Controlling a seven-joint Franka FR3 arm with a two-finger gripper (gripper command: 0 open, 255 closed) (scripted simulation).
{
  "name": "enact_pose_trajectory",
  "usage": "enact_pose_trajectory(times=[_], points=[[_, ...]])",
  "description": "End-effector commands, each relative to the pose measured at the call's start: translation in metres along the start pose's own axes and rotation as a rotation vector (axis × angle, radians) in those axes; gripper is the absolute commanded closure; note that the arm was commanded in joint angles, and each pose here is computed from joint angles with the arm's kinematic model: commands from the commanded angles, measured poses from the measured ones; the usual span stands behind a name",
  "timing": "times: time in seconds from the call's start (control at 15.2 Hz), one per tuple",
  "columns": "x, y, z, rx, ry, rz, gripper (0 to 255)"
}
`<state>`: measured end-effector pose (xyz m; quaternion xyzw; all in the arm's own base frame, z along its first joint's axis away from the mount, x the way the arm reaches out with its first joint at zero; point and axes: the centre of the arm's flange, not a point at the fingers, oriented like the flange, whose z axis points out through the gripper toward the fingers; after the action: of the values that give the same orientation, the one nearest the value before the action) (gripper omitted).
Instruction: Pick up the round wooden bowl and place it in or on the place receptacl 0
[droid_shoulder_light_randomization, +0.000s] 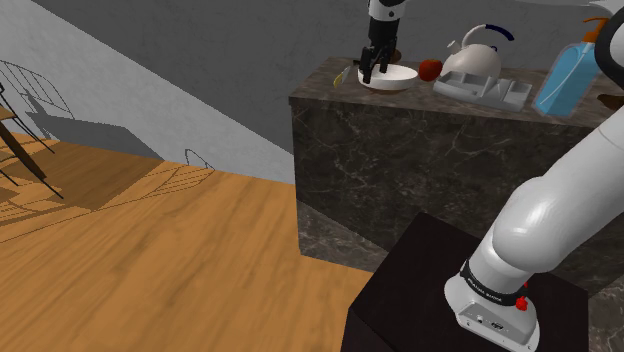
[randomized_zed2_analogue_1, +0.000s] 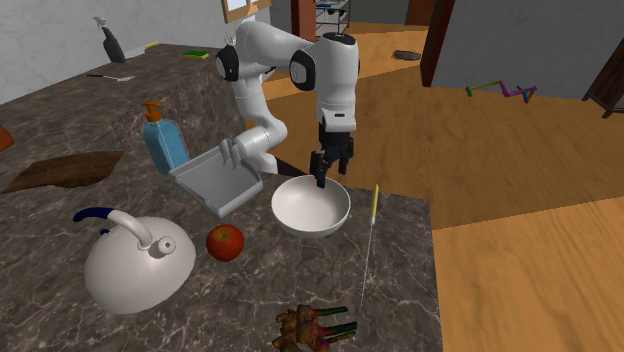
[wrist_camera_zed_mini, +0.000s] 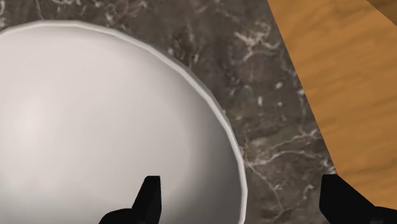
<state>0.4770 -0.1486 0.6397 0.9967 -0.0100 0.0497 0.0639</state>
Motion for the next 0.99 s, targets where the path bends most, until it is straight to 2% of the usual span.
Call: enact_pose_trajectory(times=[0.0,0.13,0.2,0.79,0.92], points=[[0.0,0.0,0.0,0.0,0.0,0.0,0],[0.0,0.0,0.0,0.0,0.0,0.0,0],[0.0,0.0,0.0,0.0,0.0,0.0,255],[0.0,0.0,0.0,0.0,0.0,0.0,255],[0.001,0.001,-0.01,0.0,0.0,0.0,255]])
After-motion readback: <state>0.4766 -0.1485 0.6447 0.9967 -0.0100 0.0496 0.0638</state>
